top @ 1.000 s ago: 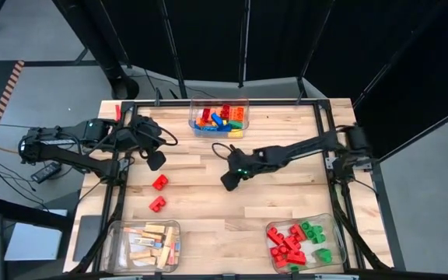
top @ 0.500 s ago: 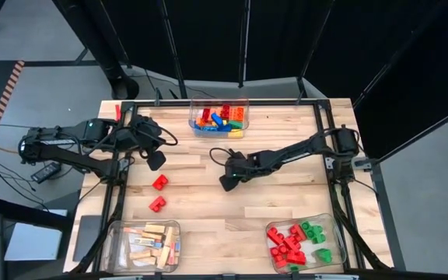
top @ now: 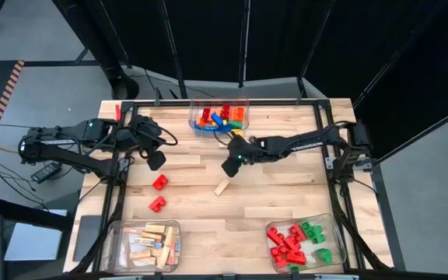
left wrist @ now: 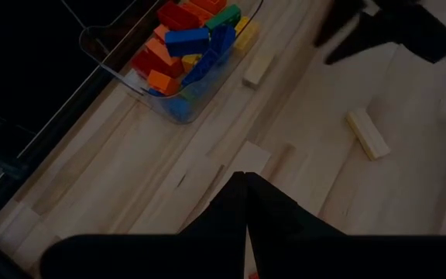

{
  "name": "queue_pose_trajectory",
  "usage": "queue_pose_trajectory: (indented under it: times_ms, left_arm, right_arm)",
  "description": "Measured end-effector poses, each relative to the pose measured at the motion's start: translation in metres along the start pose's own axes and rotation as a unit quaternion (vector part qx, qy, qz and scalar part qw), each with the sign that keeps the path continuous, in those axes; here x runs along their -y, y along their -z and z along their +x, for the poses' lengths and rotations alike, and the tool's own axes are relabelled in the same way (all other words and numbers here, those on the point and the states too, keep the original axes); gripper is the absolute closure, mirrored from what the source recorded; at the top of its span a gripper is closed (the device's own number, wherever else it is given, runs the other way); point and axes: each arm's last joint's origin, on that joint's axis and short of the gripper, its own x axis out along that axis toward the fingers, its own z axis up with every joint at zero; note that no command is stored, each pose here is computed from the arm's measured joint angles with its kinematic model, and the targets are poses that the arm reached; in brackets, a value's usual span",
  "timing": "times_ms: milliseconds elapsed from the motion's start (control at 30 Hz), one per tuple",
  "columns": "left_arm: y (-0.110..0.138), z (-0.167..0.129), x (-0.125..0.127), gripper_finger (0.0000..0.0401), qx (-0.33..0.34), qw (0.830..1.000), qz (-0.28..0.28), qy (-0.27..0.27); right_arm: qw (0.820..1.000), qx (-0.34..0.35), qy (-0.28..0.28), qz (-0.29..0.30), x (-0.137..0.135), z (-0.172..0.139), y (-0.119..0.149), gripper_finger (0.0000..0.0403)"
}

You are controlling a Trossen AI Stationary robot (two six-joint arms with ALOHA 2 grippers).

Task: Sort blocks by size
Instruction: Put the white block into the bottom left transparent bin

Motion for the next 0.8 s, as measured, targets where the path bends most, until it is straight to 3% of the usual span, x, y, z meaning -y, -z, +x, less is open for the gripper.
queue_pose_trajectory:
  times_ms: [100,167,367,533,700,800]
  left_arm:
    - [0.0,0.0,0.0,0.0388,0.0,1.0,0.0,0.0]
    - [0.0,0.0,0.0,0.0388,0.0,1.0,0.0,0.0]
    - [0.0,0.0,0.0,0.0388,0.0,1.0,0.0,0.0]
    - [0.0,0.0,0.0,0.0388,0.0,1.0,0.0,0.0]
    - [0.0,0.0,0.0,0.0388,0.001,1.0,0.0,0.0]
    - [0.0,0.0,0.0,0.0388,0.0,1.0,0.0,0.0]
  right_arm:
    - [0.995,0.026,-0.001,-0.096,0.003,0.009,-0.008,0.0236]
    - [0.993,0.017,0.012,-0.112,0.01,0.018,-0.009,0.0241]
    - [0.994,0.03,0.081,-0.062,0.033,0.042,-0.016,0.0266]
    - [0.997,0.025,0.071,0.025,0.045,0.057,-0.021,0.0302]
    - [0.997,0.032,0.064,0.017,0.041,0.061,-0.019,0.0387]
    - [0.997,0.057,0.059,0.011,0.038,0.06,-0.022,0.0387]
